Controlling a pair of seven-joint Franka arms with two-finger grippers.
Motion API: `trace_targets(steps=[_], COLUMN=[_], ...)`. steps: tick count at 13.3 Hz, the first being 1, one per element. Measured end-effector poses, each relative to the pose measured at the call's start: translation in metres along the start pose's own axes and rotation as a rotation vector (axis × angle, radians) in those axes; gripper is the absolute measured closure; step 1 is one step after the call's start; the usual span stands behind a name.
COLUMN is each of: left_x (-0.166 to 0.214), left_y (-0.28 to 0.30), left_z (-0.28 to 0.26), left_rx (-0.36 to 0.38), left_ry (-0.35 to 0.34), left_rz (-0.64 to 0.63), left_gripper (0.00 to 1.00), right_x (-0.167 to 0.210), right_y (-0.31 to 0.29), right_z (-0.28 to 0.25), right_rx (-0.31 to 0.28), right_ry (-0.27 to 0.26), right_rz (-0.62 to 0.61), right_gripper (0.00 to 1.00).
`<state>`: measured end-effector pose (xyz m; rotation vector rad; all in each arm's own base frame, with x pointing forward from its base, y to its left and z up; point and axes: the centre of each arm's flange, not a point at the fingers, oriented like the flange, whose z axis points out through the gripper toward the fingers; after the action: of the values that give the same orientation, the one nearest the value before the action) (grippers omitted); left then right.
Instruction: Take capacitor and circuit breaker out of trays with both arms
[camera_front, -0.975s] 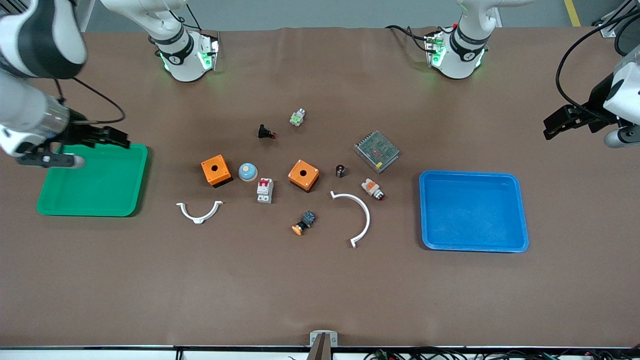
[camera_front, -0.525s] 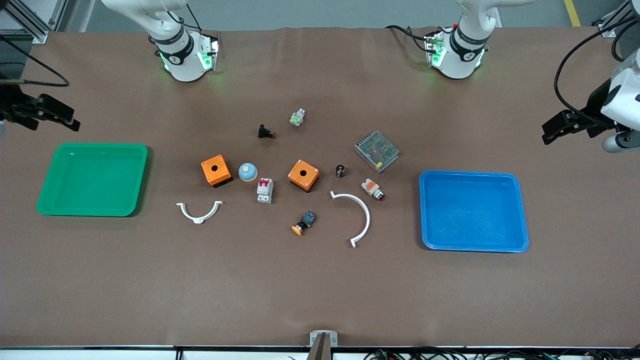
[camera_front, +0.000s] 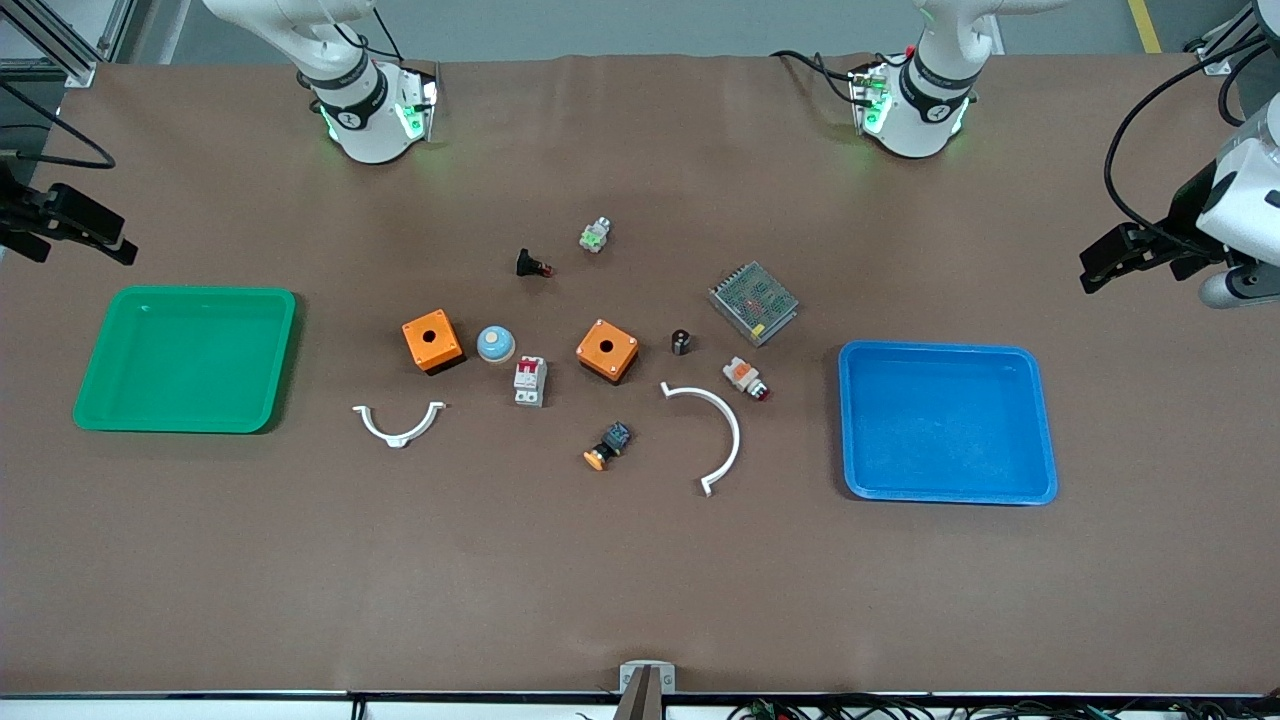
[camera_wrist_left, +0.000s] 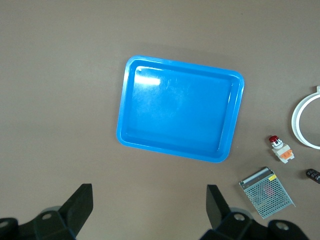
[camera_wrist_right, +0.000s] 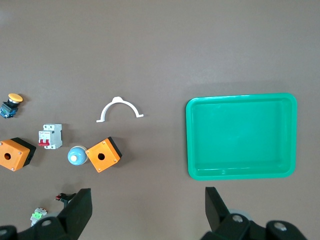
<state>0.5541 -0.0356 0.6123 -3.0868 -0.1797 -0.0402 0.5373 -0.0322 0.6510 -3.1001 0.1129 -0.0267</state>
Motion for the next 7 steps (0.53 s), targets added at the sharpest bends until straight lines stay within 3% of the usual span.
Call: trace_targets(steps=[7], left_x=[0.0006], left_y=[0.0022], left_z=[0.0022], left_rx=[-0.013], left_ry=[-0.007], left_rz=[0.001], left_gripper=[0.00], right_x=[0.0001], right_y=[0.0007], right_z=[-0.0014], right_rx=[-0.001], right_ry=[0.003], right_rz=[0.001], right_gripper=[0.00])
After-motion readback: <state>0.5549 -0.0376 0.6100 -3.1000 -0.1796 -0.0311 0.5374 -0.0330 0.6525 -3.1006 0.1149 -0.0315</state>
